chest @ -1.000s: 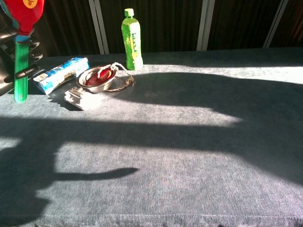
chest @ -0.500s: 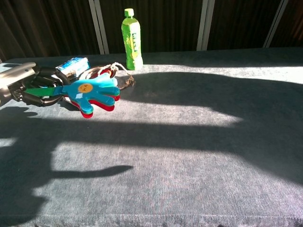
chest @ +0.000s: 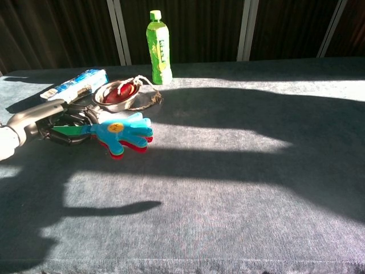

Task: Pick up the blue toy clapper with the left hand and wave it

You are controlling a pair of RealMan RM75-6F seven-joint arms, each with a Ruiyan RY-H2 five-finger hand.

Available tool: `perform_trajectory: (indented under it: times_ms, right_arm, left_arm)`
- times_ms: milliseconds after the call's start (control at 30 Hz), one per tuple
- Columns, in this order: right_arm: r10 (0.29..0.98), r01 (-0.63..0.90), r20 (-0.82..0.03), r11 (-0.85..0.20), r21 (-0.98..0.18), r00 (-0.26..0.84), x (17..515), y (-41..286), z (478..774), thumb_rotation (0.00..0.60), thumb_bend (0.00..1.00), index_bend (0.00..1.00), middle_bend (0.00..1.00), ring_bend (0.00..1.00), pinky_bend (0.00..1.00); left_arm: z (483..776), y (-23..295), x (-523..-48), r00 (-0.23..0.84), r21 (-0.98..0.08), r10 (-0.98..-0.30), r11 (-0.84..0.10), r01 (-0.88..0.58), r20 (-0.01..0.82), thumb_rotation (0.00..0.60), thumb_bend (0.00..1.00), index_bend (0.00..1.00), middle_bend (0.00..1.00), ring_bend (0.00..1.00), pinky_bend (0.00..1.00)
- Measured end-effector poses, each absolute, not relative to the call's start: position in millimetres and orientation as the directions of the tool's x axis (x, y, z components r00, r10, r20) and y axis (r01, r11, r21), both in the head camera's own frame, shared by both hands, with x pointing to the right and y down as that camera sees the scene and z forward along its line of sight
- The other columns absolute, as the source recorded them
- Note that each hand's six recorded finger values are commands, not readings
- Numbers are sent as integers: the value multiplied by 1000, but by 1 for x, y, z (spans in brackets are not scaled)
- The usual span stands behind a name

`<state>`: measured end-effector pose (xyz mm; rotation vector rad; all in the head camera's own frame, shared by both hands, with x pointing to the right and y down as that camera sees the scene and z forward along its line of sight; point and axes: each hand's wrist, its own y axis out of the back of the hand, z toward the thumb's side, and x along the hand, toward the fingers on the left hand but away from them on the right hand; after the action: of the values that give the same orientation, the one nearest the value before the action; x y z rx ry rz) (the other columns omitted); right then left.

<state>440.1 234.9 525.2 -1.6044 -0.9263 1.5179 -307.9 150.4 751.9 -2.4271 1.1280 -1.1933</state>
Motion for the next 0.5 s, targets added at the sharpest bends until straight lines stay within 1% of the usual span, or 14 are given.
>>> perform_trajectory:
  times_ms: [33,100,200,367,500]
  right_arm:
    - [880,20,-473,-475,-880,44,440,235,525,600,145,0,0,0,0]
    - [882,22,-470,-471,-882,44,440,234,524,600,145,0,0,0,0]
    - [885,24,-463,-464,-885,43,441,234,522,600,144,0,0,0,0]
    - [880,21,-472,-473,-881,50,439,235,525,600,144,0,0,0,0]
    - [882,18,-468,-469,-883,49,439,235,524,600,144,0,0,0,0]
  left_arm:
    - [759,151,-310,367,-497,-707,-695,-520,604,600,434,30,53,0,9]
    - [767,154,-313,353,-512,-692,-711,-482,630,600,424,0,2,0,0]
    - [772,157,-312,349,-539,-687,-722,-434,638,600,408,0,0,0,0]
    - [760,154,-307,373,-622,-729,-684,-381,574,600,397,0,0,0,0]
    - [739,151,-304,400,-697,-771,-628,-347,495,600,397,0,0,0,0]
